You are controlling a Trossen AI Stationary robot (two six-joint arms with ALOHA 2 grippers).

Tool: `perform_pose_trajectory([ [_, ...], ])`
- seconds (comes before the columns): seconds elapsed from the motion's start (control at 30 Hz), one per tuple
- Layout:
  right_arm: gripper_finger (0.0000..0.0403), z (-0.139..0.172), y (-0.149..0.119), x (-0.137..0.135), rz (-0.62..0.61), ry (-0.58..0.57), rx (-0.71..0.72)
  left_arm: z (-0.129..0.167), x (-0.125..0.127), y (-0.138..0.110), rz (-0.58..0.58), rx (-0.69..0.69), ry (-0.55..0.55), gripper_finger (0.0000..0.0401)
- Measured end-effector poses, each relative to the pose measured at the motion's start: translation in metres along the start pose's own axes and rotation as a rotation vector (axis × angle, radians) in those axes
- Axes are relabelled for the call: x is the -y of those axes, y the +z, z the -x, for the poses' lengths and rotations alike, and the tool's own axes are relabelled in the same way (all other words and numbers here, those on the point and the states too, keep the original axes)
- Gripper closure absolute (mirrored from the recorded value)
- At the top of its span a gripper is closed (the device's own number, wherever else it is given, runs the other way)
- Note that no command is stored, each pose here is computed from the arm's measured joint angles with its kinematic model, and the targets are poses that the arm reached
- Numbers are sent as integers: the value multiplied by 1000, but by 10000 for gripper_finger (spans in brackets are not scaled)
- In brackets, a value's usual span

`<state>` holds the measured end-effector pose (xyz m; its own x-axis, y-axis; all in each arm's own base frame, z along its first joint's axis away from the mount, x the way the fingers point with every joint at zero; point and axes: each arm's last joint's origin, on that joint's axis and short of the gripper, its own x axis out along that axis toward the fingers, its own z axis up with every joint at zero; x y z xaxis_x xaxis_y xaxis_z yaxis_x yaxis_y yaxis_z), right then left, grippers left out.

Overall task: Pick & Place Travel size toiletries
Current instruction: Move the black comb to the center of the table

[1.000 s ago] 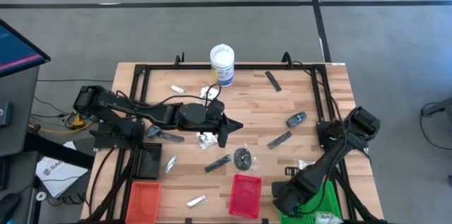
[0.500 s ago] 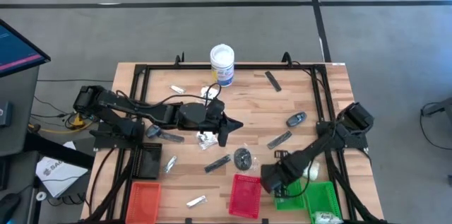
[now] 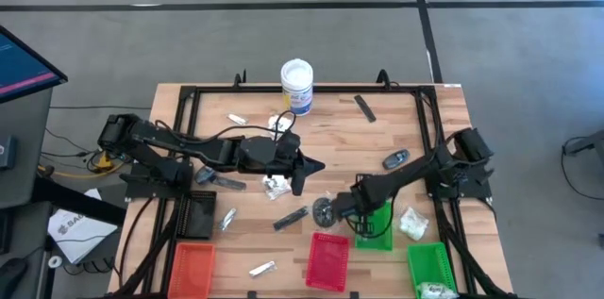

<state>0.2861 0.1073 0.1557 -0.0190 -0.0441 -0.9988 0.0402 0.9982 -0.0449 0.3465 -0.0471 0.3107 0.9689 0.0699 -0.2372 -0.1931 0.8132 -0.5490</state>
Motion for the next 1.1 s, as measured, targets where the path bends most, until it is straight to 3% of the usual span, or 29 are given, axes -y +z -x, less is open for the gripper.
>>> perform_pose_trajectory([
  [0.17, 403, 26, -12, -7, 2, 38, 77, 0, -1, 1, 1, 2, 3, 400],
  [0.37, 403, 71, -35, -16, -132, 108, 241, 0, -1, 1, -2, 2, 2, 400],
  [0.47, 403, 92, -43, -4, -211, 117, 329, -1, -3, 3, -1, 6, 7, 400],
  [0.73, 403, 116, -40, 86, -342, 19, 411, -4, -18, 14, 13, 14, 21, 400],
  [1.1, 403, 101, -42, 233, -558, 9, 426, -8, -61, 45, -23, -25, -31, 400],
])
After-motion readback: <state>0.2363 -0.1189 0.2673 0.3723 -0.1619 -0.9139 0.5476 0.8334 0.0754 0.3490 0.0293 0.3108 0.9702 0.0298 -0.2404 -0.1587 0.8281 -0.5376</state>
